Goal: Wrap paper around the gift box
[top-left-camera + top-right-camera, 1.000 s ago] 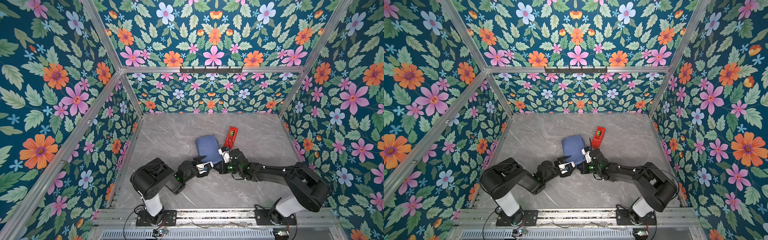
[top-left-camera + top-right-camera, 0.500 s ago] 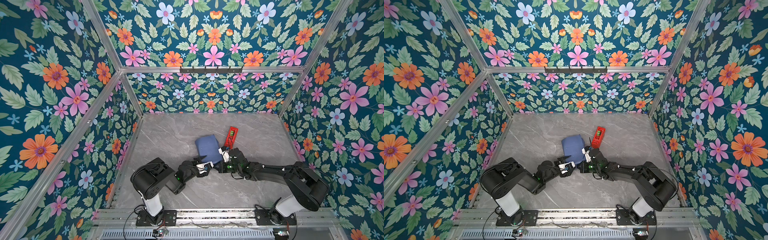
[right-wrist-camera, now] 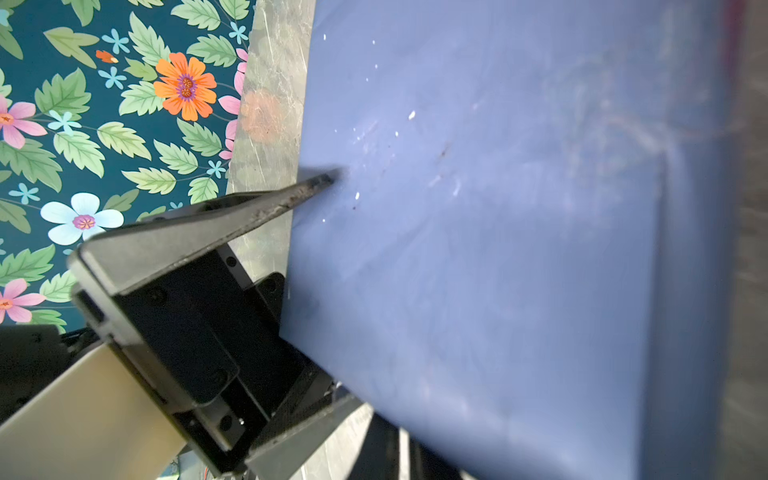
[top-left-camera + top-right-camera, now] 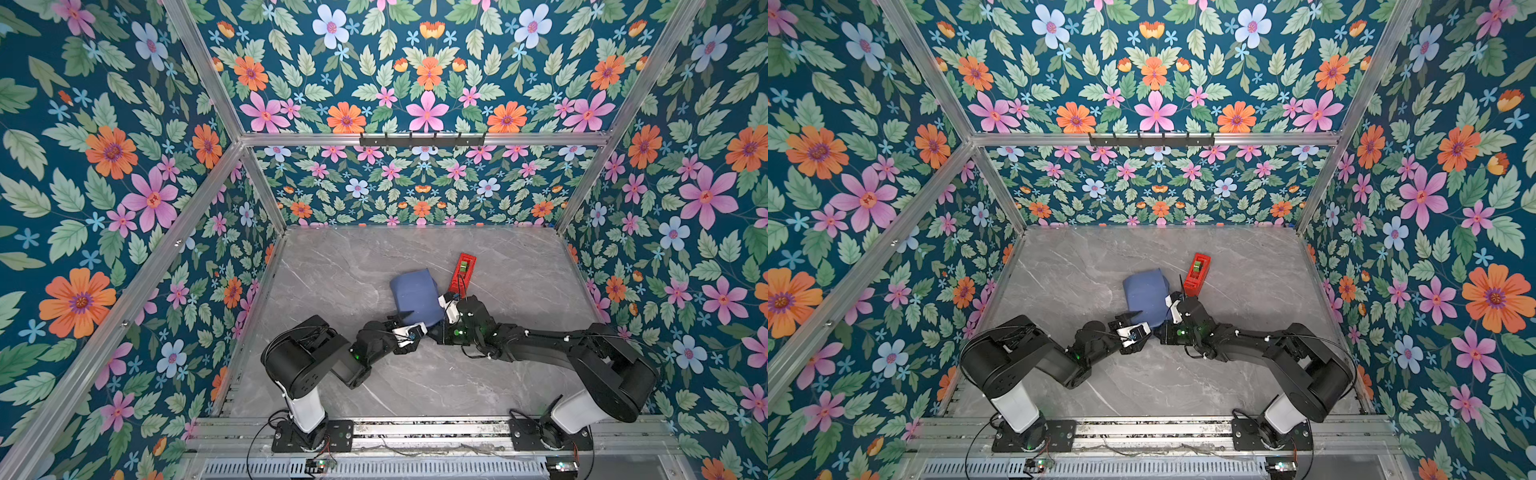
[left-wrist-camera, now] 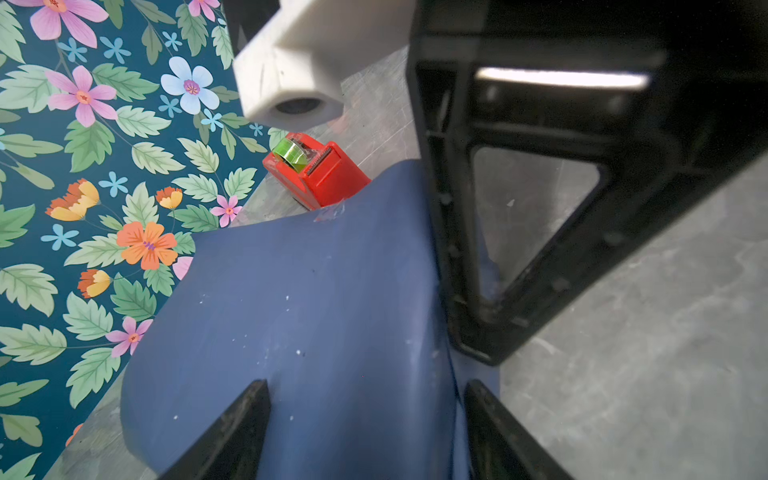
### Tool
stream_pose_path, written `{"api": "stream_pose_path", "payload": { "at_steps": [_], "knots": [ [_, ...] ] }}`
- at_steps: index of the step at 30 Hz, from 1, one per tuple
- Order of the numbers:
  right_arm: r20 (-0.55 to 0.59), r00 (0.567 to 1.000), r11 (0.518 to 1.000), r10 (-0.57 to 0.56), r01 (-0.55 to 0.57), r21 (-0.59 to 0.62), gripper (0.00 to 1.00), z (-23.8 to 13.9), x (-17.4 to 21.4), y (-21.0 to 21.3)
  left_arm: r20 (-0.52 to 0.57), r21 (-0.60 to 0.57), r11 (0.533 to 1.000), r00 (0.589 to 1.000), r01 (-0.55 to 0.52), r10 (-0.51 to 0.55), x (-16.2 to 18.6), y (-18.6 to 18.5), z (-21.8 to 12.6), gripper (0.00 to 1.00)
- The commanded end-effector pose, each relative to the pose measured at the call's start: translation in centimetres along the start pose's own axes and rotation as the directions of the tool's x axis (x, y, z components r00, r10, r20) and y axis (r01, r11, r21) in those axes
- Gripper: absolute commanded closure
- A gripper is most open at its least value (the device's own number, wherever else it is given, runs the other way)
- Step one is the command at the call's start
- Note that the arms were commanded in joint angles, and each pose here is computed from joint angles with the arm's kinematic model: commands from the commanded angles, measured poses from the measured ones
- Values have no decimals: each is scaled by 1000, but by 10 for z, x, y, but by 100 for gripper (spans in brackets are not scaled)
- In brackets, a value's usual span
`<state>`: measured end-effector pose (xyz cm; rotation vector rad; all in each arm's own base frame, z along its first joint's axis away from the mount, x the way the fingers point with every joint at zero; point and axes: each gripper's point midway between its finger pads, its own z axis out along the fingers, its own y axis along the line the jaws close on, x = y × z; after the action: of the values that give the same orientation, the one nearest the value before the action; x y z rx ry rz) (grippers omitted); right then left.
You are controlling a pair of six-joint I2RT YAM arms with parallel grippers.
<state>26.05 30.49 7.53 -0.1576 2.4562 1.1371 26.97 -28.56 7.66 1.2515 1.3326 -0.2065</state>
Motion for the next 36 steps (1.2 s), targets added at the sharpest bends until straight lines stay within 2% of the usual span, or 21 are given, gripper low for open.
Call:
{"api": "stream_pose_path", "payload": {
  "at_steps": [1, 23, 36],
  "knots": [
    [30, 999, 1000, 15, -15, 5, 87, -1, -6, 1, -26, 33, 999, 999, 22, -21, 7, -7, 1, 25],
    [16, 999, 997, 48, -49, 57, 71, -7, 3, -11, -32, 18, 999, 999, 33, -32, 8, -4, 2, 26],
    [12, 999, 993, 43, -44, 109, 65, -14, 8, -20, -28, 12, 999, 999, 37, -36, 7, -3, 2, 26]
  ]
}}
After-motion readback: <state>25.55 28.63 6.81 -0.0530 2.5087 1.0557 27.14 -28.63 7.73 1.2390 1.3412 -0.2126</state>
